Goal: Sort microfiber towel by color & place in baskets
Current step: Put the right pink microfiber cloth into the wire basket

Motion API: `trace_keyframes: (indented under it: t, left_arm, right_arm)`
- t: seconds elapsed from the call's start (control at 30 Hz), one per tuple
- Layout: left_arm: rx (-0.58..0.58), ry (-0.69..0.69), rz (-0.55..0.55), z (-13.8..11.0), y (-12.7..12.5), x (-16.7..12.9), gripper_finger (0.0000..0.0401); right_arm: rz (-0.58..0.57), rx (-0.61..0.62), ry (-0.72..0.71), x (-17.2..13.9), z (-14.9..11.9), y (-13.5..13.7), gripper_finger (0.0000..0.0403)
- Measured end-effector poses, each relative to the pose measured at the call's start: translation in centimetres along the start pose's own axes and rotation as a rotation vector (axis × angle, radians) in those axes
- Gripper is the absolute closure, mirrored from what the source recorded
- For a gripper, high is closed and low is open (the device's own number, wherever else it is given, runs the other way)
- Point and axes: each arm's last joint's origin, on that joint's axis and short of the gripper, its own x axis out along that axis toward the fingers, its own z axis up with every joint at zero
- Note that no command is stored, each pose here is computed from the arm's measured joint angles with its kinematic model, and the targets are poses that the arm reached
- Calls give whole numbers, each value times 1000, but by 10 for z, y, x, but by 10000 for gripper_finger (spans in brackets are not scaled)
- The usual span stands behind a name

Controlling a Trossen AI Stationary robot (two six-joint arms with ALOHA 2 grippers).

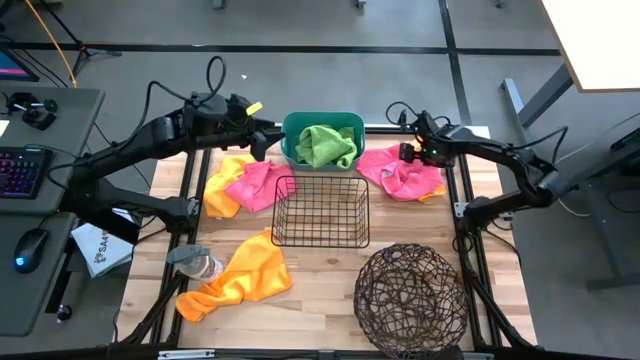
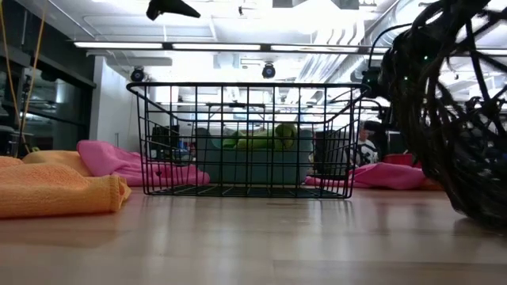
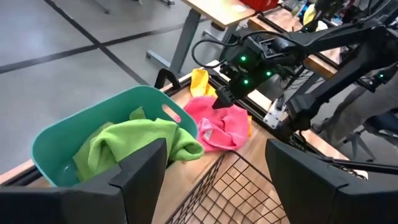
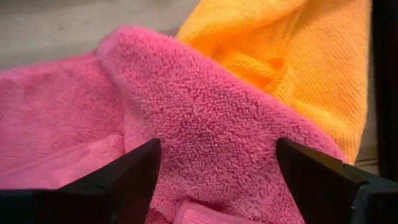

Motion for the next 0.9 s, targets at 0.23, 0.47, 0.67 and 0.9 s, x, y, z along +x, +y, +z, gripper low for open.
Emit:
trace_keyframes:
  t: [0.23,0.47,0.67,0.9]
  left_arm:
    - [-8,3,-7,-1,-2,3,141]
    - [-14,-65,-38,6,-5,2,141]
    - [20,-136,-67,13,-8,1,141]
    - [95,-259,-107,24,-13,-2,141]
  right_arm:
    - [-44,-68,16,1,-9,5,254]
    - [-63,-204,26,-17,-21,8,381]
    - [100,-282,-180,-100,-19,19,396]
    - [511,-352,-498,-216,-30,16,401]
